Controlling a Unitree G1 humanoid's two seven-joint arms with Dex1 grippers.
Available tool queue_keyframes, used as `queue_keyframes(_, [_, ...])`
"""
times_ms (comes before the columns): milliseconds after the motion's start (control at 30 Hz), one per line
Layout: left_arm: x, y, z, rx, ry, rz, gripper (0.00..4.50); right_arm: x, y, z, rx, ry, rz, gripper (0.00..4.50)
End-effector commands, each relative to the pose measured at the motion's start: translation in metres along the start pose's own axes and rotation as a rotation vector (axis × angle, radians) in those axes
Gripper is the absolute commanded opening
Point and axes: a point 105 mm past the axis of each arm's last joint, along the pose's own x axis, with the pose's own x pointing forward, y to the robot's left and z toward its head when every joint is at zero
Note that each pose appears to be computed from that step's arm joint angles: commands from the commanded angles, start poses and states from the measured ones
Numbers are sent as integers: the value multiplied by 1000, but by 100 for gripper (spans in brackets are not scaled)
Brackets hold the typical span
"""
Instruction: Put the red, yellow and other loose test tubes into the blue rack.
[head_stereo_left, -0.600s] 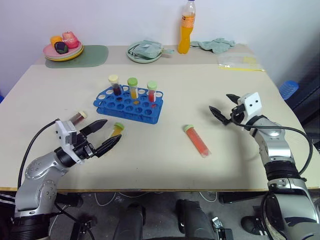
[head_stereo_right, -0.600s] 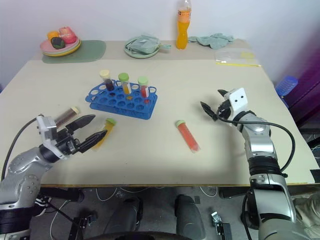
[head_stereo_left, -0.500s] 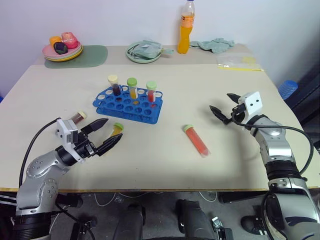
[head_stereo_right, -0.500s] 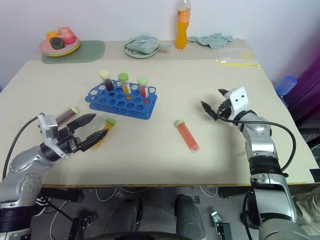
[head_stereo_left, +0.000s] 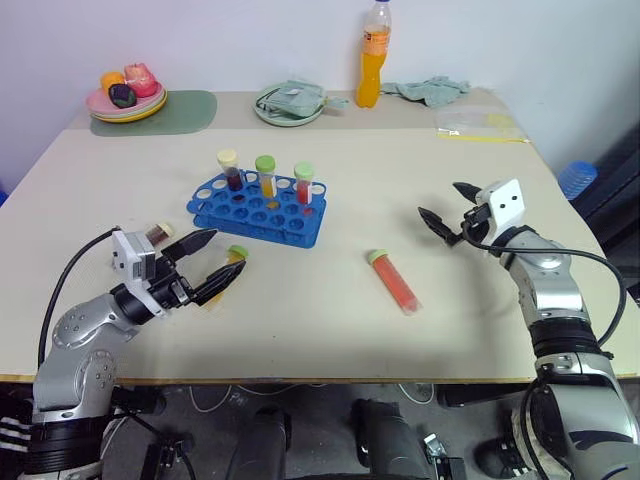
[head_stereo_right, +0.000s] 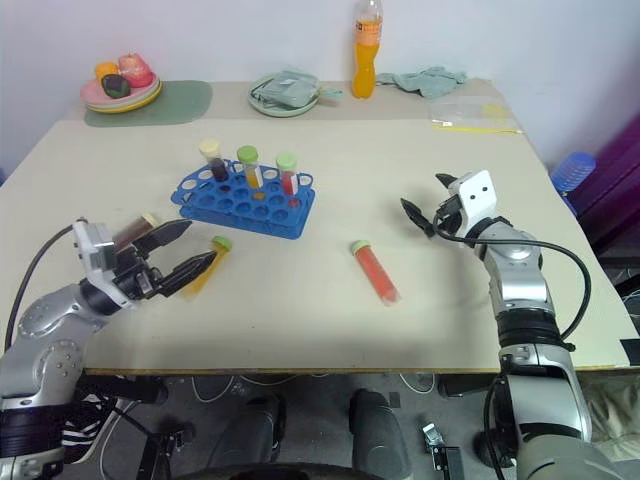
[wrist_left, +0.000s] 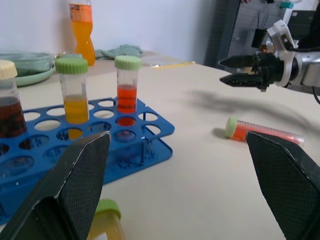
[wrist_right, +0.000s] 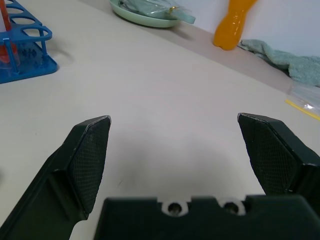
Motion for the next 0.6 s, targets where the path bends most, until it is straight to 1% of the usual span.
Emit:
queue_keyframes(33, [4, -2, 11, 38, -31, -21, 446, 1, -5, 22, -19, -55, -5, 450])
queue_keyframes(167, [8, -5, 5, 21, -21, -57, 446, -3, 0, 30, -17, -44, 23, 450])
queue_keyframes(233, [7, -4, 4, 15, -12, -66, 446, -5, 6, 28, -34, -7, 52, 450])
queue_keyframes(333, [5, -7, 6, 5, 0, -94, 446, -10, 16, 27, -8, 60, 95, 450])
queue_keyframes(433, [3, -13, 7, -11, 19, -130, 446, -14, 22, 31, 20, 96, 117, 450])
queue_keyframes(533, [-3, -17, 13, -50, 49, -179, 446, -29, 39, 46, 121, 219, 208, 450])
queue_keyframes(600, [-5, -19, 14, -46, 72, -197, 446, -39, 53, 50, 97, 326, 259, 450])
